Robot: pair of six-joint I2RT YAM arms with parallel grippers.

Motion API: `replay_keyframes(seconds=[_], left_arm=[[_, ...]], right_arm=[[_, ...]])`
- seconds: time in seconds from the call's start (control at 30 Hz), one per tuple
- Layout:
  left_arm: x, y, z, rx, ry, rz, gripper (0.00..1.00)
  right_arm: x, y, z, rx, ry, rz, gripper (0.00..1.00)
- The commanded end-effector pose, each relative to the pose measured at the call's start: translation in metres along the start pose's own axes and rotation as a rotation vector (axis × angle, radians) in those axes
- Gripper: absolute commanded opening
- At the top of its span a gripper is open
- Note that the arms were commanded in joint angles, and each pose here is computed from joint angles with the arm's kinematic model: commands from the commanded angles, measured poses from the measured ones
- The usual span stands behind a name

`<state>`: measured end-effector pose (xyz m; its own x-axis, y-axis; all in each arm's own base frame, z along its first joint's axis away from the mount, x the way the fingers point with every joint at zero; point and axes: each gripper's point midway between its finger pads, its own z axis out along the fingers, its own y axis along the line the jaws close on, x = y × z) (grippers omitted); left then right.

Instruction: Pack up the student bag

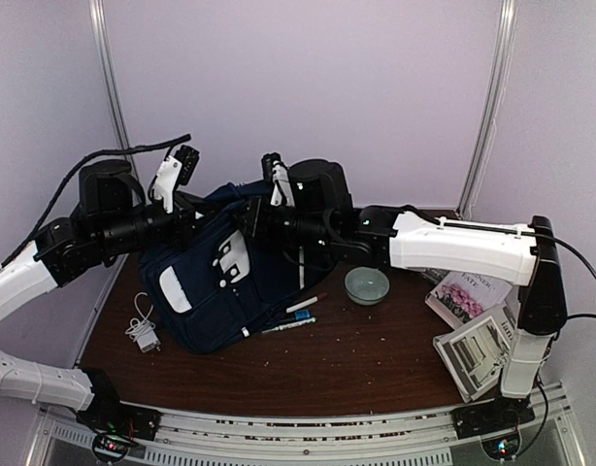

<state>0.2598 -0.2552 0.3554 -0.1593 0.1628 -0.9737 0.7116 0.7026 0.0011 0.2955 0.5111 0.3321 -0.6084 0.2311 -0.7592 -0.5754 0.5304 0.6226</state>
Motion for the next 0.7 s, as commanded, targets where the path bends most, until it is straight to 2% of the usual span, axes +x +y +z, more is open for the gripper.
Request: replay_keyframes(seconds=[0.0, 0.1, 0.33, 0.4, 0.5, 0.63, 0.67], left_arm=[[-0.039, -0.024, -0.015, 0.103, -0.158, 0.027, 0.00], [-0.039, -0.026, -0.015, 0.112, -0.161, 0.026, 0.00], [-0.041, -0.028, -0.014, 0.122, -0.169, 0.031, 0.00], [-0.042, -0.030, -0.013, 0.131, -0.173, 0.030, 0.00], [-0.042, -0.028, -0.014, 0.125, -0.176, 0.032, 0.00], [-0.039, -0.014, -0.018, 0.040, -0.171, 0.038, 0.00], [-0.036, -0.007, -0.018, -0.003, -0.158, 0.040, 0.00]], right_arm=[[-0.061, -0.001, -0.022, 0.001, -0.180, 0.044, 0.26], [-0.063, -0.007, -0.021, 0.019, -0.190, 0.057, 0.31], [-0.049, -0.008, -0.002, -0.001, -0.151, 0.098, 0.31], [-0.046, -0.010, 0.001, 0.001, -0.144, 0.104, 0.26], [-0.046, -0.015, 0.001, 0.011, -0.140, 0.103, 0.13], [-0.050, -0.026, -0.011, 0.040, -0.147, 0.081, 0.00], [-0.051, -0.029, -0.015, 0.047, -0.149, 0.074, 0.00]])
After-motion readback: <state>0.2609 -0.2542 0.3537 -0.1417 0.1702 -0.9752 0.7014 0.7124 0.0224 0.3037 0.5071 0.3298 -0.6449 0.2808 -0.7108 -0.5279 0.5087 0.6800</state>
